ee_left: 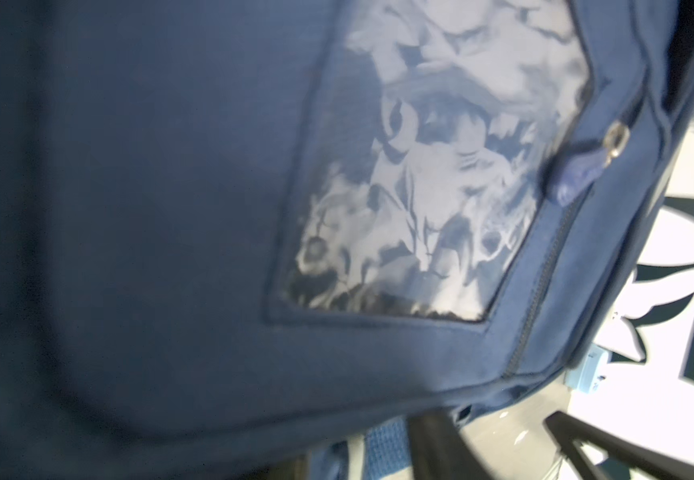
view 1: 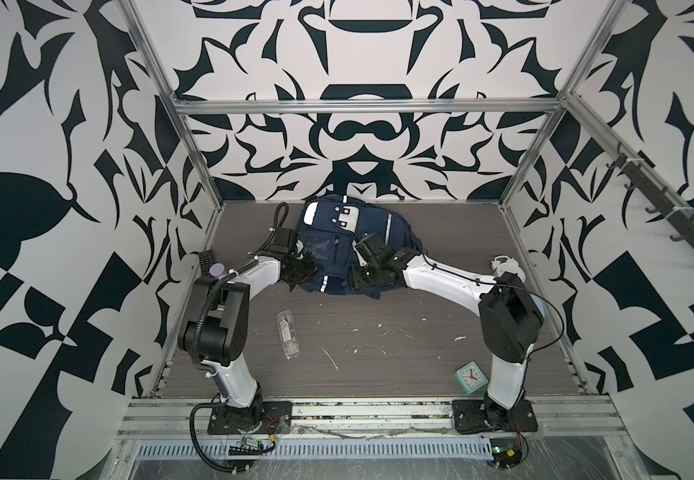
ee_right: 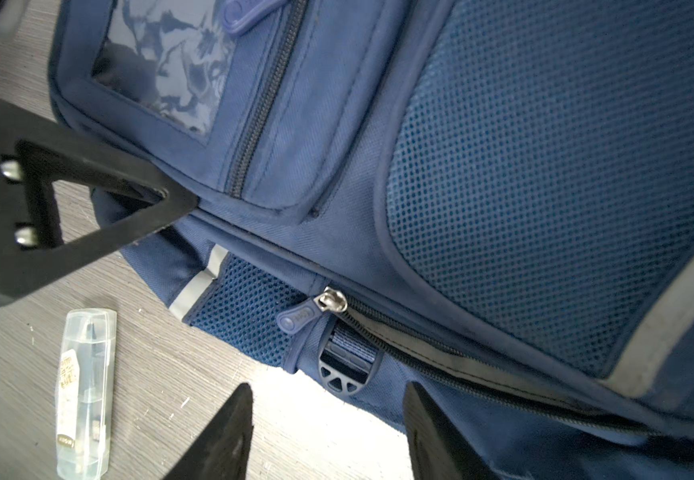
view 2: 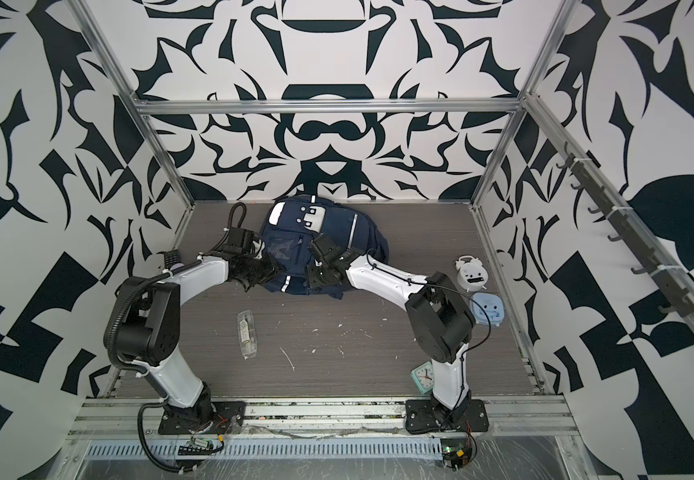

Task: Pack the student bag
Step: 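Pinch the zipper pull with the right gripper while the left holds the backpack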

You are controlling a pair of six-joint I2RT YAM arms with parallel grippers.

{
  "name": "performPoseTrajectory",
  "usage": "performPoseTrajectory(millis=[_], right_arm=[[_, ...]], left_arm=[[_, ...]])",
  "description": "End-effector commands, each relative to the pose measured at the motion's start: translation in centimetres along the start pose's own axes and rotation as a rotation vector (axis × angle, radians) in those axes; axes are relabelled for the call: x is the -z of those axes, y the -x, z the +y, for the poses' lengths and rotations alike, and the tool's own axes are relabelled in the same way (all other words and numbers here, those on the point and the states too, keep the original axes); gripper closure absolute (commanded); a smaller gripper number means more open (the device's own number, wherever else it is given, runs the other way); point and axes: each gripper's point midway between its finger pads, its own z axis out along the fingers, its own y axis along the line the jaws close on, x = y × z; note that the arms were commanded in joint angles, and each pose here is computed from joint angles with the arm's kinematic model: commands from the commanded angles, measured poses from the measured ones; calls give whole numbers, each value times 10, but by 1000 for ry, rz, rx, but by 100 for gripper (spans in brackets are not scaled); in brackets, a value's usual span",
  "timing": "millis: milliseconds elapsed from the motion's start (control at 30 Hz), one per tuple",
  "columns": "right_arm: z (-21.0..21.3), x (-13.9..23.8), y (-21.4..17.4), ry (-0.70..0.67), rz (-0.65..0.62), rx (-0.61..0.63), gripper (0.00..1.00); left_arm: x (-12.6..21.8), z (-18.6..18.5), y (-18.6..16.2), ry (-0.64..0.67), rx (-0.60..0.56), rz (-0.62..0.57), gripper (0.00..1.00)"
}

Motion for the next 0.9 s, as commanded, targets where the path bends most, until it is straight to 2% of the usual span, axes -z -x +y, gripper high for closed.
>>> performPoseTrajectory(millis=[0, 233, 700, 867], right_arm=[[10, 7, 7, 20, -18, -8, 39], [18, 0, 5, 31, -8, -11, 38], [24, -19, 7, 32, 19, -31, 37], [21, -19, 13, 0, 14, -24, 39]], left_arm=[[-2, -7, 9, -27, 10, -14, 77], [2, -16, 10, -64, 6, -16, 100], [38, -50, 7, -178, -24, -45, 100], [44, -51, 5, -182, -30, -57, 100]])
